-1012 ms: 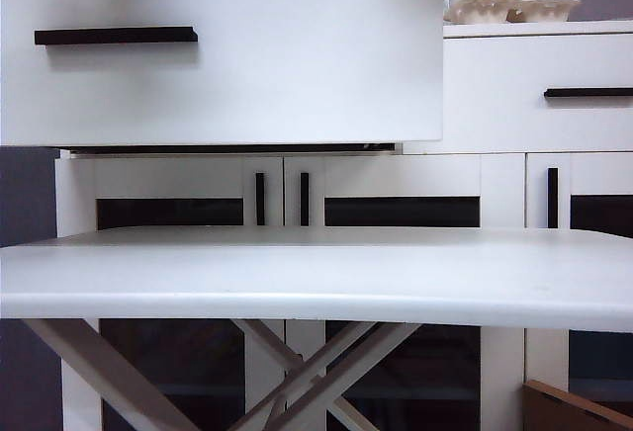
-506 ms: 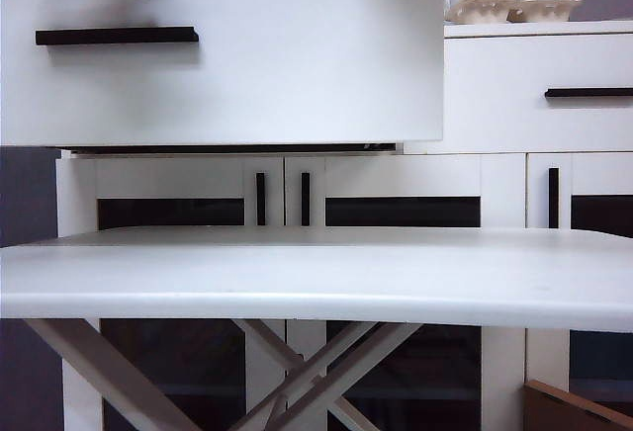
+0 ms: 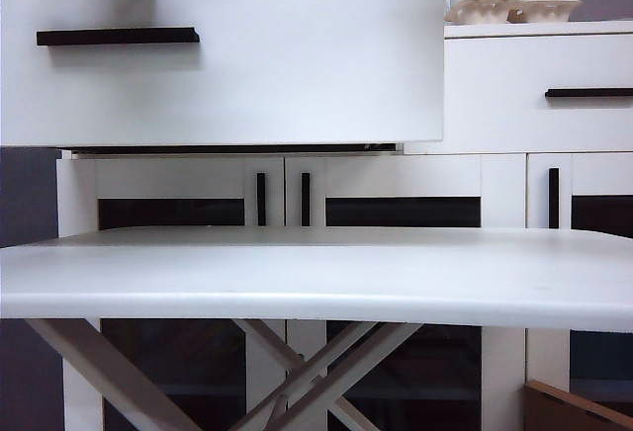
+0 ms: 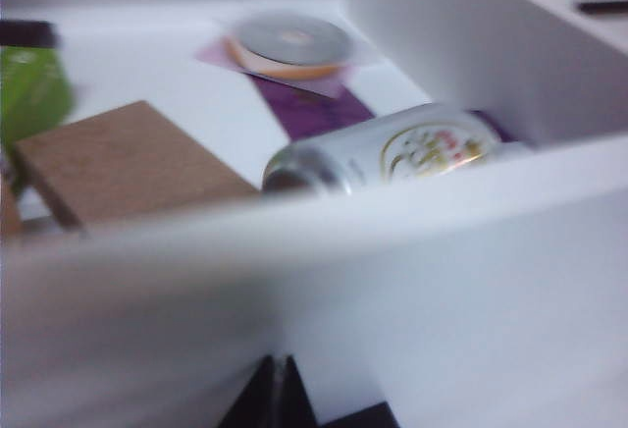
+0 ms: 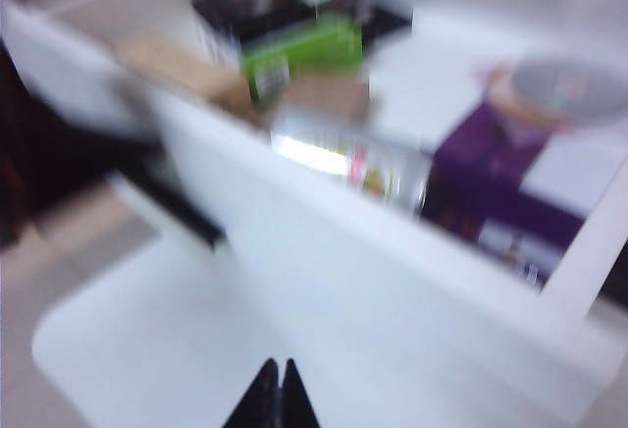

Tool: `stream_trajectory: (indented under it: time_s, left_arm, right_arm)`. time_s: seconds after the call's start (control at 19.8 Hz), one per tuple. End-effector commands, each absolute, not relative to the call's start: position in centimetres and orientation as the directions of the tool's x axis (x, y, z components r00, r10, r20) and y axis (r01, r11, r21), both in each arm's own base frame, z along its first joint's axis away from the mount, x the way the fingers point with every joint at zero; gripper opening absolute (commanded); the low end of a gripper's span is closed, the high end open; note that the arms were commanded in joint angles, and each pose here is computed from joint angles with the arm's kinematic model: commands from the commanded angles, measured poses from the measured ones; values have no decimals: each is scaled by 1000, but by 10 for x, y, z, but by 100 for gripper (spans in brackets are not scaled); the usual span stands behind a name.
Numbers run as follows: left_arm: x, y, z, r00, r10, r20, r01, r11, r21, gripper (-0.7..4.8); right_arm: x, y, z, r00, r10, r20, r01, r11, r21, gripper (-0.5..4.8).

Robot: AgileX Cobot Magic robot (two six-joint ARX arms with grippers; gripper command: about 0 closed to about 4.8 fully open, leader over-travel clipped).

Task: Pick up a can of beer from the white table, open the left drawer, place the beer inside the drawer, and finally close the drawer.

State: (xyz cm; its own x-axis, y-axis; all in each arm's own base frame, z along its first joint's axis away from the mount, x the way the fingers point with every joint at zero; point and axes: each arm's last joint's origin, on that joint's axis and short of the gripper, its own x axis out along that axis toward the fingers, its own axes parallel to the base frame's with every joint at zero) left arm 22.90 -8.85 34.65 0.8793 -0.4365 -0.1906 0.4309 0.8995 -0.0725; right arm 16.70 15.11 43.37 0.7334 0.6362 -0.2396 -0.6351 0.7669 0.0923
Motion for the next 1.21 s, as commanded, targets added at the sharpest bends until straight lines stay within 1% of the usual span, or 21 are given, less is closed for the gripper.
stream_trajectory:
  time_s: [0.05,0.15,0.25,0.46,0.56,0.66,0.91,1.21]
  left_arm:
    - [220,-107,342,914,-399,-71,399,917,-8,-5]
    - [219,-116,344,929,-368,-35,369,929,12,-5]
    - [220,-119,346,943,-334,1,334,943,8,-5]
    - [224,-119,342,961,-276,-14,276,961,11,-5]
    - [225,-120,341,961,-276,-14,276,961,10,-5]
    - [227,-120,339,969,-245,-20,245,969,13,-5]
    - [228,-119,339,977,-210,-22,210,978,6,-5]
    - [239,-125,334,978,-210,7,210,978,-2,-5]
  right_arm:
    - [166,151,437,730,647,-220,-644,759,99,-1]
    - [165,152,437,703,679,-213,-674,731,108,-1]
    - [164,151,437,700,680,-215,-675,729,108,-1]
    - [164,151,437,700,680,-217,-675,730,108,-1]
    - [164,151,437,700,680,-217,-675,730,108,-1]
    - [164,151,437,700,680,-216,-675,730,108,-1]
    - [164,151,437,700,680,-216,-675,730,108,-1]
    - [164,151,437,700,680,-216,-675,730,108,-1]
